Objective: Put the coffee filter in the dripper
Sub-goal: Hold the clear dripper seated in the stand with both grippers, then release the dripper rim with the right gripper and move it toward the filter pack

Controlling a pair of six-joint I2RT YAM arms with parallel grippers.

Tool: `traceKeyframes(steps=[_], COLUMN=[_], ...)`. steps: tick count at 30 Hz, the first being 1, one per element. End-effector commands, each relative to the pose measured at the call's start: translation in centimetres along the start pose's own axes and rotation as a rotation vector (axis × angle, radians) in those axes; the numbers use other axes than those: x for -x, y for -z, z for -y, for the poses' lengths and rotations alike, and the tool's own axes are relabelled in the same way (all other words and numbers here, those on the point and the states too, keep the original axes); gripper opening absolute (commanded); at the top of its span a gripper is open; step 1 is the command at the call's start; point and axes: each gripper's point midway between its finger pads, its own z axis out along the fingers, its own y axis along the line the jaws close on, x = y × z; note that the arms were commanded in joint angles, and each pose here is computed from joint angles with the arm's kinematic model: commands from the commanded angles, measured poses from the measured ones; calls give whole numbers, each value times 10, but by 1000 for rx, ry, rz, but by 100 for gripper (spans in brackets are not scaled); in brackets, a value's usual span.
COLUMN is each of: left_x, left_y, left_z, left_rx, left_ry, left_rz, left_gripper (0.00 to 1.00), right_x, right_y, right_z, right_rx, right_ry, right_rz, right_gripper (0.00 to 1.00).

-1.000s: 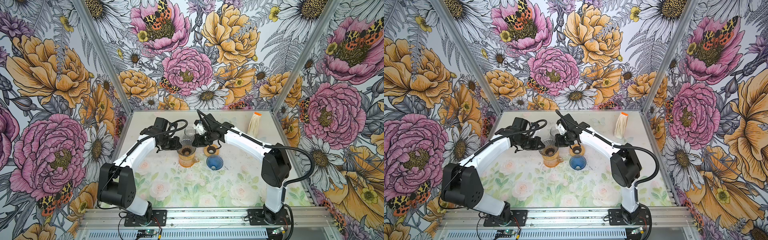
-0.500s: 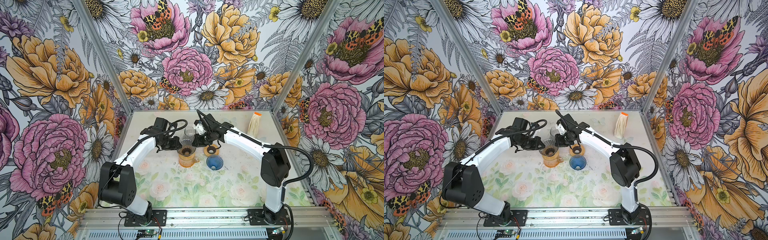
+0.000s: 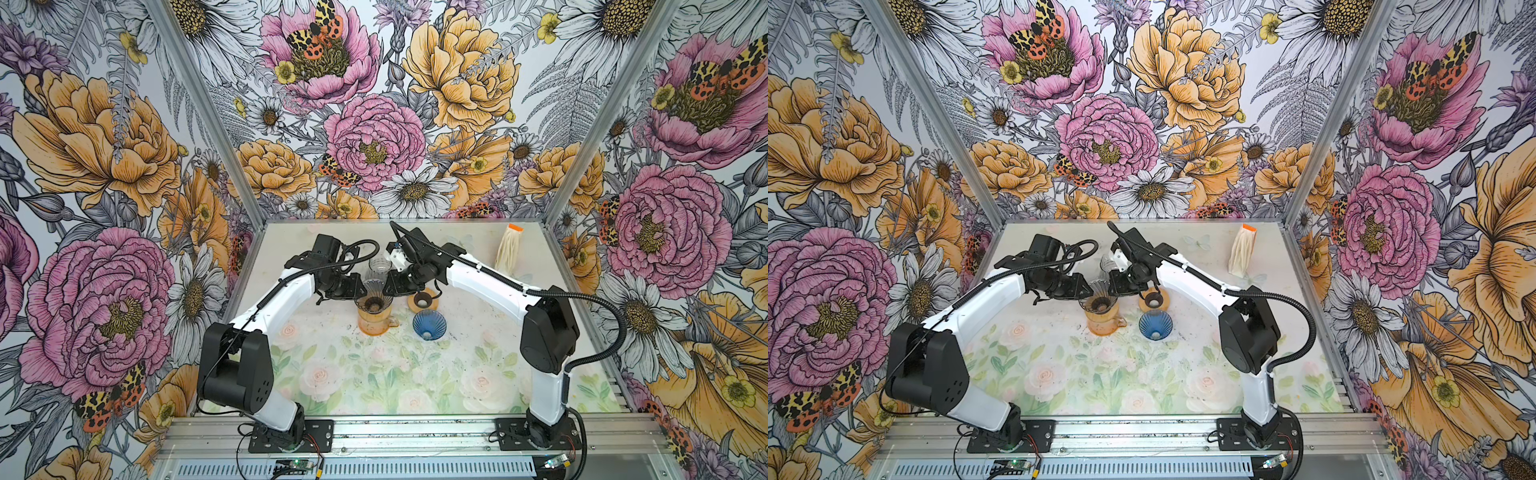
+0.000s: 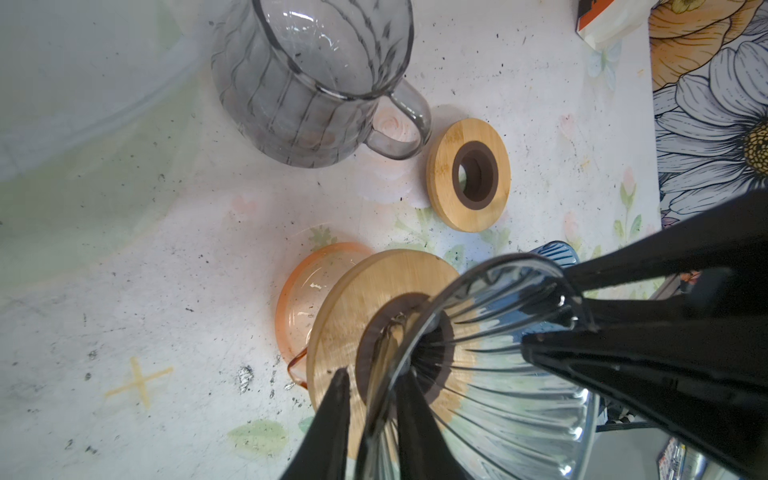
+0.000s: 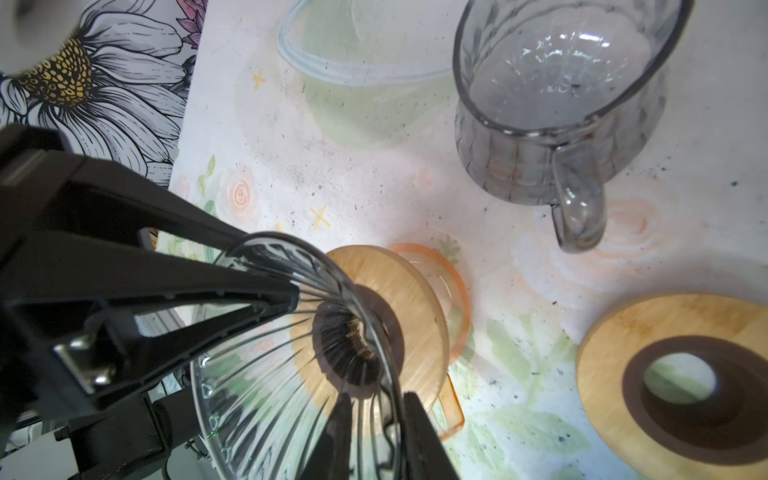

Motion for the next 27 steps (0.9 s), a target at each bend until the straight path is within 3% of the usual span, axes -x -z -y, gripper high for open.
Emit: traceKeyframes(steps=[1,5,16,21,27], left_x=[14,19,41,44,48], left_y=[15,22,58,65,61], left_z=[6,7,27,35,43], left_rx=[14,28,16,0,-6], left_ry=[-32,-31,-62,-100,-119], left_rz=[55,81,208,262,355], left_gripper=[27,31,46,54,69], right_x=[11,17,40,49,51], right_y=[11,21,70,109,167], right_z=[-8,-8,7,41,103], right_rx=[-1,-29,-195,-381,-553], right_ry=[36,59,151,193,86], right_rz=[38,71,233,323,413], right_gripper=[27,32,34,35,35])
